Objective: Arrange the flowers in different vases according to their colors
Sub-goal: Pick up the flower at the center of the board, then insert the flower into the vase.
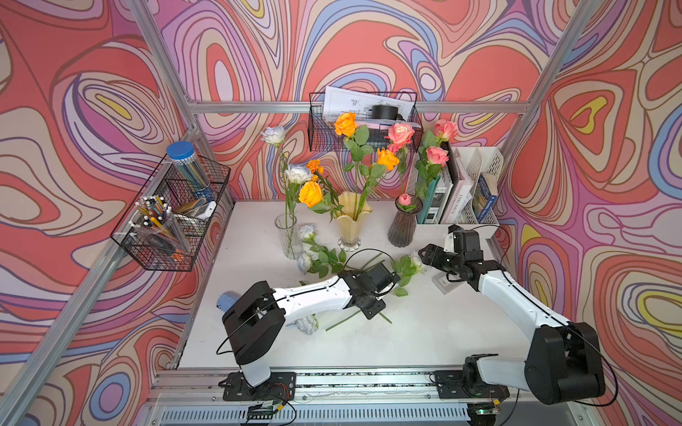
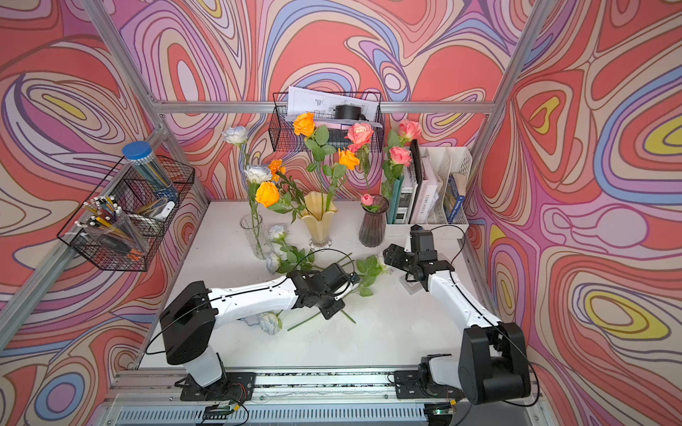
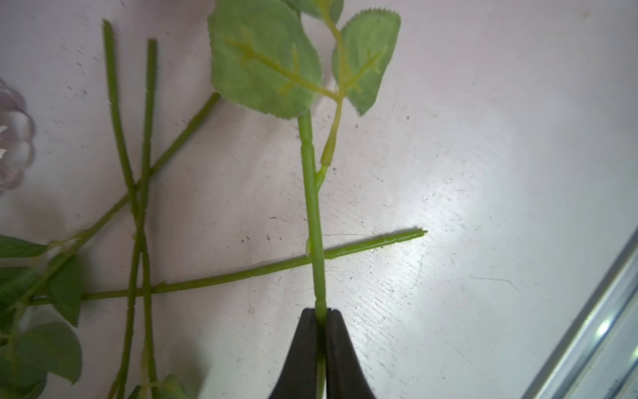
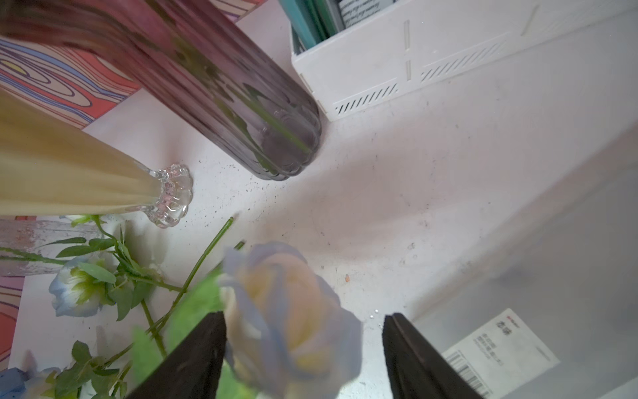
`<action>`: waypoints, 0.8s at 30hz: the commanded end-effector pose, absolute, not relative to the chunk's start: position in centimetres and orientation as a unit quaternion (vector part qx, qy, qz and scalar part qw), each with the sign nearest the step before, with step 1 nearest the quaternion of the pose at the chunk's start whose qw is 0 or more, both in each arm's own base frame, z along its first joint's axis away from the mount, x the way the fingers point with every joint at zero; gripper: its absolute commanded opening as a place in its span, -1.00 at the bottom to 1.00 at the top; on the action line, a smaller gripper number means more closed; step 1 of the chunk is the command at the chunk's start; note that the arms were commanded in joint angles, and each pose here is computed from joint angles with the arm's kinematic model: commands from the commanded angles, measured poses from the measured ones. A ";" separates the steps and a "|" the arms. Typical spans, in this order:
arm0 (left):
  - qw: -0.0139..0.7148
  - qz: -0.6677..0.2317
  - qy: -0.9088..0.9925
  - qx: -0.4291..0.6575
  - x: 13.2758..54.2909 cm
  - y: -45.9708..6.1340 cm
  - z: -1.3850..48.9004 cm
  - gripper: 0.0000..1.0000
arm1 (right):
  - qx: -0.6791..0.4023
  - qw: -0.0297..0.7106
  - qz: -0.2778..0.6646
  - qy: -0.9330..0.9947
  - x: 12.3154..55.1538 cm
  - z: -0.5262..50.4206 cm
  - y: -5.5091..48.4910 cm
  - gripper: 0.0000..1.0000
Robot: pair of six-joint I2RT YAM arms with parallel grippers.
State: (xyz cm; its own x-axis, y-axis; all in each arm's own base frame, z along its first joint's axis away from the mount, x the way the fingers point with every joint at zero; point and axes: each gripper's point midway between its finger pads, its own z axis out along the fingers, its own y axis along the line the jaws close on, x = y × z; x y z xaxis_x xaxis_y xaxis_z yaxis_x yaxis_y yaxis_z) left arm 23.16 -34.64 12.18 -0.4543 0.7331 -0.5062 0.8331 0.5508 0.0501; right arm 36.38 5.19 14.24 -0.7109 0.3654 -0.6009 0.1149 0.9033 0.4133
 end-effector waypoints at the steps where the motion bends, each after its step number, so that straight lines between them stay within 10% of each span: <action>1: 0.309 -0.133 0.820 0.464 23.5 -35.1 18.8 -1.00 | 0.146 0.365 0.165 0.905 35.5 14.9 3.4 0.46; 10: 0.472 -0.134 0.765 0.417 27.3 -32.7 32.6 -1.00 | 0.179 0.421 0.124 0.881 33.3 20.3 0.0 0.49; 24: 0.759 -0.066 0.628 0.159 31.2 -14.2 52.8 -1.00 | 0.165 0.409 0.146 0.885 33.0 19.8 0.8 0.51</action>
